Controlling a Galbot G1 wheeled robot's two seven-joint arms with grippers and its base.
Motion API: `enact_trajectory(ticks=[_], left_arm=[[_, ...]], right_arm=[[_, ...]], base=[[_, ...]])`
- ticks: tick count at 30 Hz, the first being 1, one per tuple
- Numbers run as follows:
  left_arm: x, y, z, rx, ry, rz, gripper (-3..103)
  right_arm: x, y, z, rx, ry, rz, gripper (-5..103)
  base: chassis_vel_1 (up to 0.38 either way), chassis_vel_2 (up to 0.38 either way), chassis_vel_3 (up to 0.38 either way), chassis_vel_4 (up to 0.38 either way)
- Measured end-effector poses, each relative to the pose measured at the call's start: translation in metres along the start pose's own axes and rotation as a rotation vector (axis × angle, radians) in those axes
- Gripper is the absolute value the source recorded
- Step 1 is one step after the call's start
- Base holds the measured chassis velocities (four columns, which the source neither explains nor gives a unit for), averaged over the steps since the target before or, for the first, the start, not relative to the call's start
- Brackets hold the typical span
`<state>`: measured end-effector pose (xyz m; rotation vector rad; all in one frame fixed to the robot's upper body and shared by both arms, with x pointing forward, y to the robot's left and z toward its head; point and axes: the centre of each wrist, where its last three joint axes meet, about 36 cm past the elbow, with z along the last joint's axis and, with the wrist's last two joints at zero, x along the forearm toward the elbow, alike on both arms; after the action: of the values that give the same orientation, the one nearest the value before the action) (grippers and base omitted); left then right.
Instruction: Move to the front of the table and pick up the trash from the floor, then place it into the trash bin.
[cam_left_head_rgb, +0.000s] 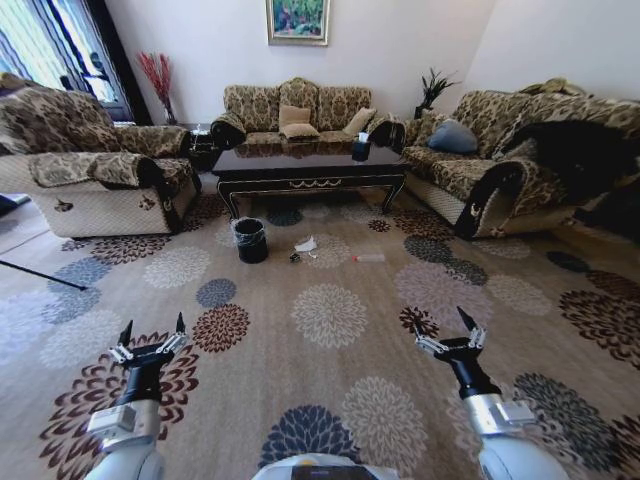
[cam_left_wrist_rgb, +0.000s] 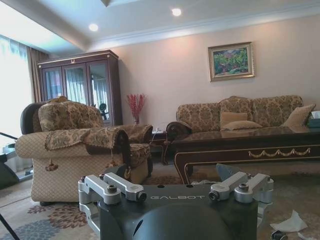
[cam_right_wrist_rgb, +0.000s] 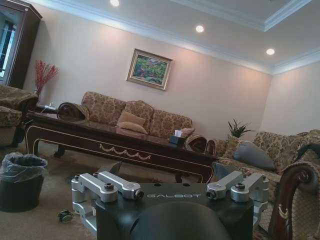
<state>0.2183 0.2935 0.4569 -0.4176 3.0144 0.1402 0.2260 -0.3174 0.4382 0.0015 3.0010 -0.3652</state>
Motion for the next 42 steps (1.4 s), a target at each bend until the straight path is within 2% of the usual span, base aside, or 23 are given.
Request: enact_trajectory(ticks=[9,17,28,33,42], left_arm=[[0.002,-0.001,-0.009,0.01,-0.006,0.002,100],[0.003,0.001,-0.028,0.024,-0.045,-0.002,100],[0.004,-0.002,-0.023,0.023,-0.034,-0.001,100],[0.005,-0.003,-0.02,0.019,-0.032,0.0,100],[0.004,-0.002,-0.016,0.021,-0.029,-0.003,100]], right_arm=[[-0.001,0.0,-0.001,-0.006,-0.005,0.045,100],[-0.001,0.0,-0.001,-0.006,-0.014,0.063,100],[0.001,-0.002,-0.005,-0.019,-0.077,0.082,100],[0.002,-0.002,-0.005,-0.041,-0.088,0.074,100],[0.002,-0.003,-0.006,-0.039,-0.093,0.078,100]], base=[[0.0,0.0,0.0,0.0],[0.0,0.0,0.0,0.0],[0.0,0.0,0.0,0.0],[0.0,0.0,0.0,0.0],[0.0,0.0,0.0,0.0]])
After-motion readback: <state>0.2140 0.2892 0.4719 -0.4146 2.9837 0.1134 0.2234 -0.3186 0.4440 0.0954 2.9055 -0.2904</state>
